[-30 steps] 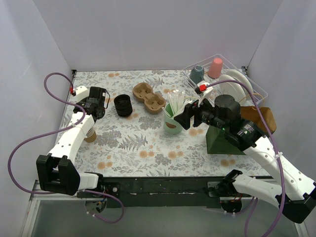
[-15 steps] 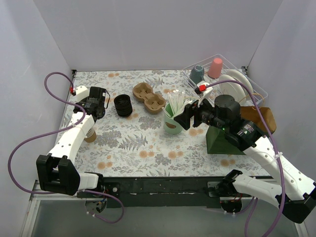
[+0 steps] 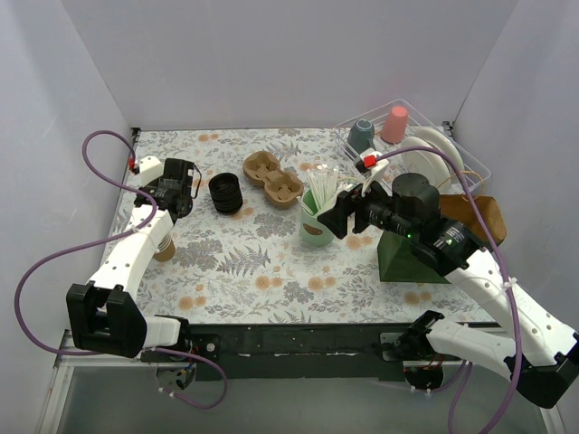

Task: Pack the takeout coffee

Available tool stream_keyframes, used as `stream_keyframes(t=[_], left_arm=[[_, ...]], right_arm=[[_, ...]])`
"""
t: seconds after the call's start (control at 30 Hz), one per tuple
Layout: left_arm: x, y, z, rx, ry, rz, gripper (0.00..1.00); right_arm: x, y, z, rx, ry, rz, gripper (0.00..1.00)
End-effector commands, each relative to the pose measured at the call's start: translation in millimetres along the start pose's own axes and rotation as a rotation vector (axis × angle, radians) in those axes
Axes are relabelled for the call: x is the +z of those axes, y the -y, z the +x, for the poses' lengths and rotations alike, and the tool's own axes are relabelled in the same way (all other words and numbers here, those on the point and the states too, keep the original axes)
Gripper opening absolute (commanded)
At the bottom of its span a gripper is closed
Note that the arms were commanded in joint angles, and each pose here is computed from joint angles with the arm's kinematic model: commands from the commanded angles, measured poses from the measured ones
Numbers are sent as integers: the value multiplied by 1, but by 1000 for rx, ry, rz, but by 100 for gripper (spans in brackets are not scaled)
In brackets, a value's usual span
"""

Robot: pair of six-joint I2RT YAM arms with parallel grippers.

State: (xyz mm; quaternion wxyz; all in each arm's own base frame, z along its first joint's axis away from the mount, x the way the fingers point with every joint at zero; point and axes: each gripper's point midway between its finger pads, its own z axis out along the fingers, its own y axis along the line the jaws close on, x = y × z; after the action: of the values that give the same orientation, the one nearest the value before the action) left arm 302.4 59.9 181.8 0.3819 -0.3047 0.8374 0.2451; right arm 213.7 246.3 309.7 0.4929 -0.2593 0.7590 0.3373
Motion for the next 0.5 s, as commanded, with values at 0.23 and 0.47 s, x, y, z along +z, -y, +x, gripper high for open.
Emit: stream_keyframes(t=[0.23, 0.47], left_arm=[[-11, -5, -36, -31, 79, -5, 0], [-14, 0, -44, -26, 77, 12, 0]], right_arm=[[3, -5, -6, -9, 11, -29, 81], [3, -6, -10, -9, 11, -31, 81]])
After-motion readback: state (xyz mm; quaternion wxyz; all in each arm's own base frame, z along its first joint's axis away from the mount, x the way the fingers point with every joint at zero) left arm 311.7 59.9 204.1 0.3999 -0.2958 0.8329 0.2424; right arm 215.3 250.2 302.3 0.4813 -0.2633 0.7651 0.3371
